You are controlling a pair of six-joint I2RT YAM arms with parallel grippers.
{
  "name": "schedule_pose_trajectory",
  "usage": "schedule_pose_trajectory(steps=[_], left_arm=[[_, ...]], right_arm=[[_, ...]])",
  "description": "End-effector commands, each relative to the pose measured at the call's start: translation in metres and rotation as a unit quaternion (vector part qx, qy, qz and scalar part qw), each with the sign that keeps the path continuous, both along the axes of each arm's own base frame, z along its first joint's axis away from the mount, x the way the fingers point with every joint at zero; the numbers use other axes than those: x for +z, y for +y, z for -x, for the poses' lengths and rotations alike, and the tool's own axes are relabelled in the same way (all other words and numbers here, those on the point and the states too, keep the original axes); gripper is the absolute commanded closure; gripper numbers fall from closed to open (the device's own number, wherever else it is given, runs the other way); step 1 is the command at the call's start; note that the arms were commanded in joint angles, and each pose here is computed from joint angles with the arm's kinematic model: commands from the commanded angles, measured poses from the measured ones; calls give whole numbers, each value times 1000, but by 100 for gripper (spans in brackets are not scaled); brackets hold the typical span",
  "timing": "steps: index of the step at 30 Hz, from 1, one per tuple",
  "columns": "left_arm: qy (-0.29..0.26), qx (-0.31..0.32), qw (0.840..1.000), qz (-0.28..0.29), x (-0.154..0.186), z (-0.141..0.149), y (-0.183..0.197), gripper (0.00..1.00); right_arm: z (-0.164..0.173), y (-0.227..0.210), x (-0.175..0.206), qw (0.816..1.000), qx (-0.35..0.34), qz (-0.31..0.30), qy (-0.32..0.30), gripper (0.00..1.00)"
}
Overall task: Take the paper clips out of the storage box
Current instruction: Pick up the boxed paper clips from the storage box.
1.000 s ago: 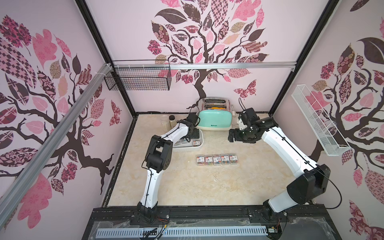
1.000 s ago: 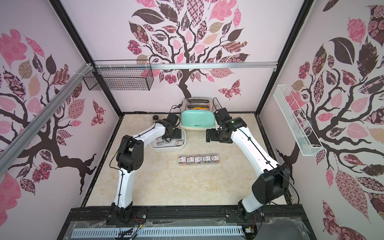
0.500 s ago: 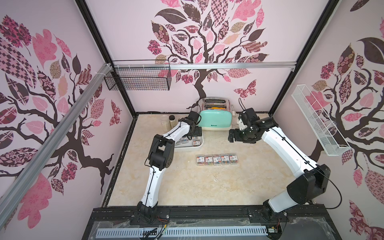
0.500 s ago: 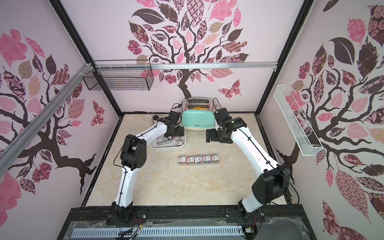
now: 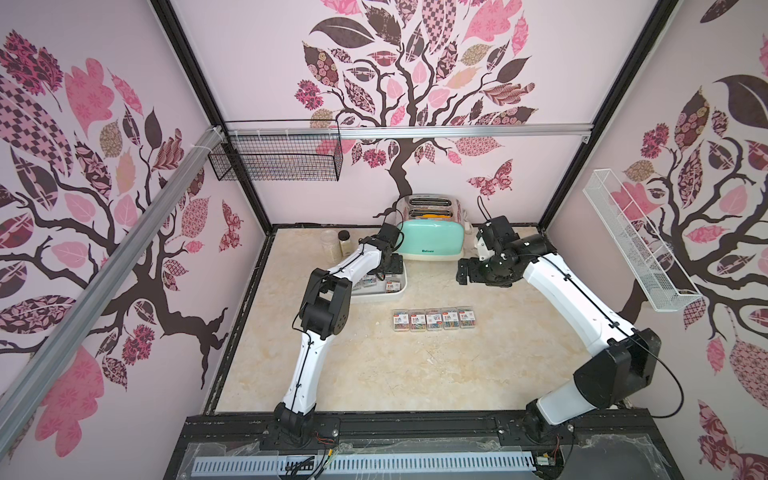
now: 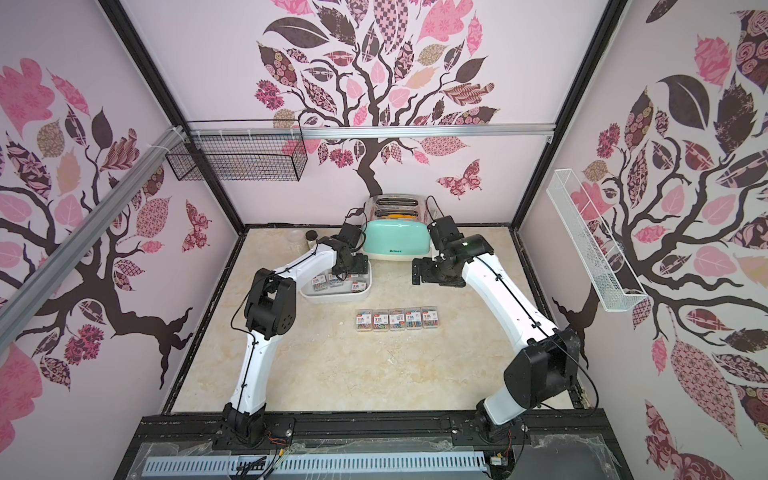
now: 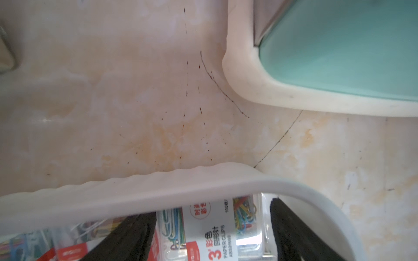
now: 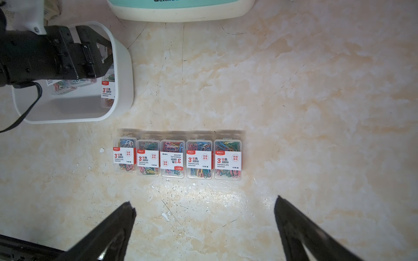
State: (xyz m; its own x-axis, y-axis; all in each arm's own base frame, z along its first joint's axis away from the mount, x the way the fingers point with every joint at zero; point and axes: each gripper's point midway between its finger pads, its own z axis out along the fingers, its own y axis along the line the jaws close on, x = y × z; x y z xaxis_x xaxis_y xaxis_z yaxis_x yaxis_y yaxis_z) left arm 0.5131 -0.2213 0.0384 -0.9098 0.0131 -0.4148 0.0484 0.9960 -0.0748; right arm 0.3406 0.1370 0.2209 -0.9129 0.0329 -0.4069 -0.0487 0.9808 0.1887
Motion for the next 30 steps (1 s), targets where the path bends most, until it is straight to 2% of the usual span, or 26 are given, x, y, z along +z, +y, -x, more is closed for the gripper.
schedule_pose_trajectory(steps=[1,5,9,13,18,22,30], left_arm=[[45,-14,999,-23,-20,17,4,9],[47,-11,998,-32,-24,28,13,8],[33,-8,999,-25,-19,26,13,10],[21,-5,1000,-21,-16,19,11,9],[-8,3,1000,-11,-5,5,6,2],[-22,7,1000,-8,-1,-3,5,2],[-14,12,1000,-2,-13,-5,6,20]], right_arm=[[-6,5,7,1000,-1,-9,-9,1],[-5,7,7,1000,-4,-12,-10,1],[-4,7,6,1000,-5,-13,-10,1],[-5,8,6,1000,-6,-15,-9,1],[-4,11,7,1000,-3,-15,-10,1],[-6,12,7,1000,-2,-15,-11,1],[-7,16,7,1000,3,-18,-11,1]])
